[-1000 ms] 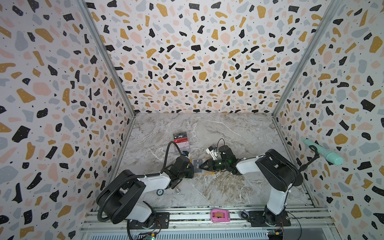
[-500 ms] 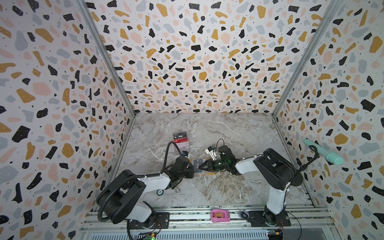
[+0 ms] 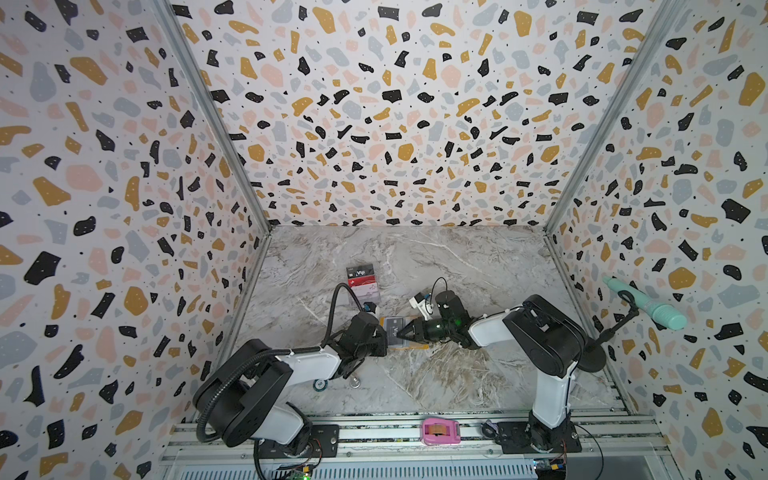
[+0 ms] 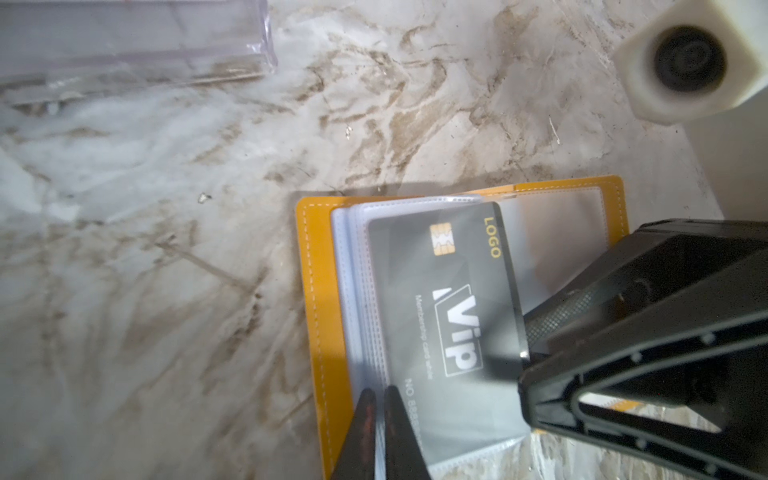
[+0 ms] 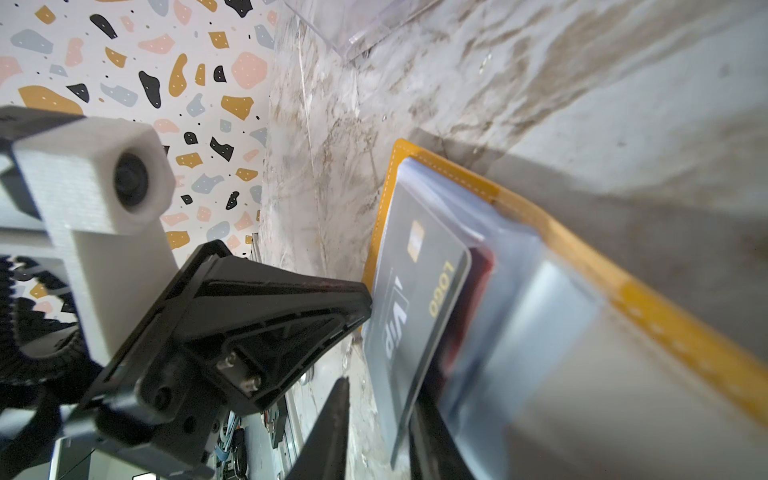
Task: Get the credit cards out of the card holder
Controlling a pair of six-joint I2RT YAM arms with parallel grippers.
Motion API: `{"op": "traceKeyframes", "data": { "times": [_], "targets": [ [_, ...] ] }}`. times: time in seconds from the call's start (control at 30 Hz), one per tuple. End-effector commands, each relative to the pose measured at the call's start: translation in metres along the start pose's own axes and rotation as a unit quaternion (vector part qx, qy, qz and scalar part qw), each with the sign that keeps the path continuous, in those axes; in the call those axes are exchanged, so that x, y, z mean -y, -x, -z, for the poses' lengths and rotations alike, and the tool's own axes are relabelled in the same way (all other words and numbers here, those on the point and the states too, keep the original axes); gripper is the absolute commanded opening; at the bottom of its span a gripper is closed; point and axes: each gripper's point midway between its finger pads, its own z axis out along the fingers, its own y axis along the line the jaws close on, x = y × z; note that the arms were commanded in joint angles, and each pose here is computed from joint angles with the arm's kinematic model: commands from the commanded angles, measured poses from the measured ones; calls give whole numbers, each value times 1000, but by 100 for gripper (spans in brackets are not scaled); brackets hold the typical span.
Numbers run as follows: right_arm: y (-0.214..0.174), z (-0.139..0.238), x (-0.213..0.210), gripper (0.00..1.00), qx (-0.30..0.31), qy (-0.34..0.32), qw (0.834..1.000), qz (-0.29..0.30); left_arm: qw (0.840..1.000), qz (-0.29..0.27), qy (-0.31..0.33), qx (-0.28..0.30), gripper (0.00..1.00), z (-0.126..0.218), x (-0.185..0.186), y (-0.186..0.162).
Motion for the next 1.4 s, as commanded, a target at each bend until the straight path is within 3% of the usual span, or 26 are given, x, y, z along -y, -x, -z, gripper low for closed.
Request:
{"op": "traceKeyframes", "data": {
  "times": [0.0,0.17,0.5,0.9,1.37],
  "targets": [
    [8,-5,-22,28,-5,22,999,34,998,5,28,-54,10,-4,-20,-35],
    [8,-5,-10,28,-15,-42,997,62,999,5,25,-46,10,-6,-18,-32],
    [10,-9,-35,28,-14,36,997,63,998,7,26,-48,10,-7,-20,-34],
    [8,-12,-30,28,-22,51,997,54,998,7,33,-49,10,-6,-23,-36],
    [12,10,-39,27,9,134,991,28,998,3,39,-48,10,-7,-24,-32]
  ]
}}
